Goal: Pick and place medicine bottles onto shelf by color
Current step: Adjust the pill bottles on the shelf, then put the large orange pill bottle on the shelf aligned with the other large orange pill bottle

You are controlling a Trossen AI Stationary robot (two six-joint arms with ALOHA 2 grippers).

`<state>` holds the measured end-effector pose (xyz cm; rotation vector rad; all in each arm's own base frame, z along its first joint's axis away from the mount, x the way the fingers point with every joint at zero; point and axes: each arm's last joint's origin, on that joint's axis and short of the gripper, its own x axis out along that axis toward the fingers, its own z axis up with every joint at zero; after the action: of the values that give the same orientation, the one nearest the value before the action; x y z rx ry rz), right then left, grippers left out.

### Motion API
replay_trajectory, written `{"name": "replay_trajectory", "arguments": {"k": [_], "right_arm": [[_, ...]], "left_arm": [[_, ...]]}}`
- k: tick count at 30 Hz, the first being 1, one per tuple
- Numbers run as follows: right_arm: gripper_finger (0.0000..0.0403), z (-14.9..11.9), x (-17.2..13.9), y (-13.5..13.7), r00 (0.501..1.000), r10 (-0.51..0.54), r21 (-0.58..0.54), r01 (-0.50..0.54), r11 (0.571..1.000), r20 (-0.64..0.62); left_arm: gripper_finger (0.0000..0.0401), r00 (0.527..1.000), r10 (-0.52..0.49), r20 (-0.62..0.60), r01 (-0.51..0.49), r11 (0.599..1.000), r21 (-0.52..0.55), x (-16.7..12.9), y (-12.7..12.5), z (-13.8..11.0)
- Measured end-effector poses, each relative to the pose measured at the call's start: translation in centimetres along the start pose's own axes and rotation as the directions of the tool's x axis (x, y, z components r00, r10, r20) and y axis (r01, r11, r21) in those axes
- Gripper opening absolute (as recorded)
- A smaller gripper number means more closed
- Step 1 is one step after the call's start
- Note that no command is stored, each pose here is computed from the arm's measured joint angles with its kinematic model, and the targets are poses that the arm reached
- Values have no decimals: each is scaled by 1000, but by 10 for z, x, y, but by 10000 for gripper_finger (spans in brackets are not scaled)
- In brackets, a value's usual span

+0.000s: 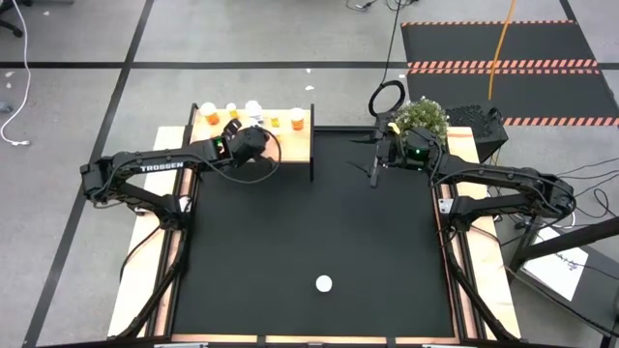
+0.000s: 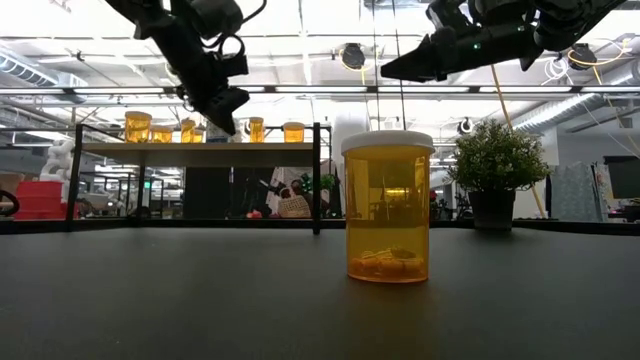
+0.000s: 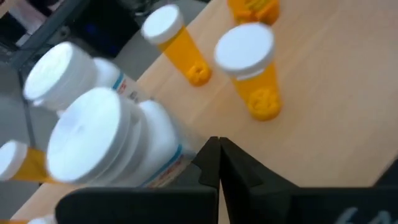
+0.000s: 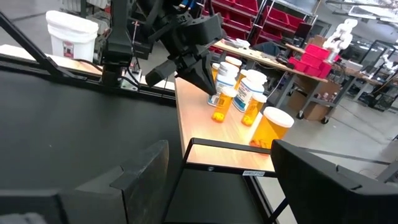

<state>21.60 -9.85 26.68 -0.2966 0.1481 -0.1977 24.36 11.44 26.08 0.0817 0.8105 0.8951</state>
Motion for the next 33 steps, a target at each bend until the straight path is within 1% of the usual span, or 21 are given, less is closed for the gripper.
{"name": "replay_trajectory", "arguments": {"k": [3, 5, 7, 9, 11, 14, 17, 20, 22, 25, 29, 33], "right_arm": [[276, 0, 0, 0, 1000, 1, 47, -1, 999, 0], [276, 0, 0, 2, 1000, 9, 105, -8, 994, -4], [276, 0, 1, 8, 999, 37, 146, -34, 989, -15], [276, 1, 3, 18, 996, 85, 168, -80, 983, -25], [276, 1, 4, 31, 989, 140, 198, -127, 972, -51], [276, 2, 4, 55, 979, 172, 222, -143, 964, -114], [276, 4, 2, 81, 965, 199, 238, -156, 959, -170], [276, 8, -3, 105, 953, 240, 278, -183, 943, -187], [276, 12, -8, 120, 943, 273, 320, -204, 925, -188], [277, 16, -16, 141, 926, 325, 382, -235, 894, -191], [277, 17, -23, 167, 909, 366, 432, -254, 865, -200], [292, 15, -18, 195, 878, 411, 470, -263, 842, -246]], "left_arm": [[5, 998, -55, 29, 55, 999, 2, -2, -2, 3], [12, 992, -106, 63, 106, 994, -2, -6, -4, 6], [20, 983, -150, 104, 151, 989, 4, -15, -5, 9], [24, 975, -171, 144, 170, 985, 15, -27, -5, 13], [25, 965, -188, 181, 188, 982, 17, -43, -2, 16], [25, 939, -211, 271, 219, 976, -1, -70, 6, 19], [26, 922, -220, 318, 237, 972, -15, -93, 15, 15], [26, 913, -239, 330, 262, 965, -28, -112, 22, 7], [26, 906, -259, 334, 289, 956, -43, -121, 24, 2], [26, 898, -296, 326, 330, 943, -51, -131, 23, -5], [26, 880, -339, 333, 371, 928, -36, -137, 17, -6], [26, 873, -366, 322, 390, 921, -11, -137, 7, -6]]}}
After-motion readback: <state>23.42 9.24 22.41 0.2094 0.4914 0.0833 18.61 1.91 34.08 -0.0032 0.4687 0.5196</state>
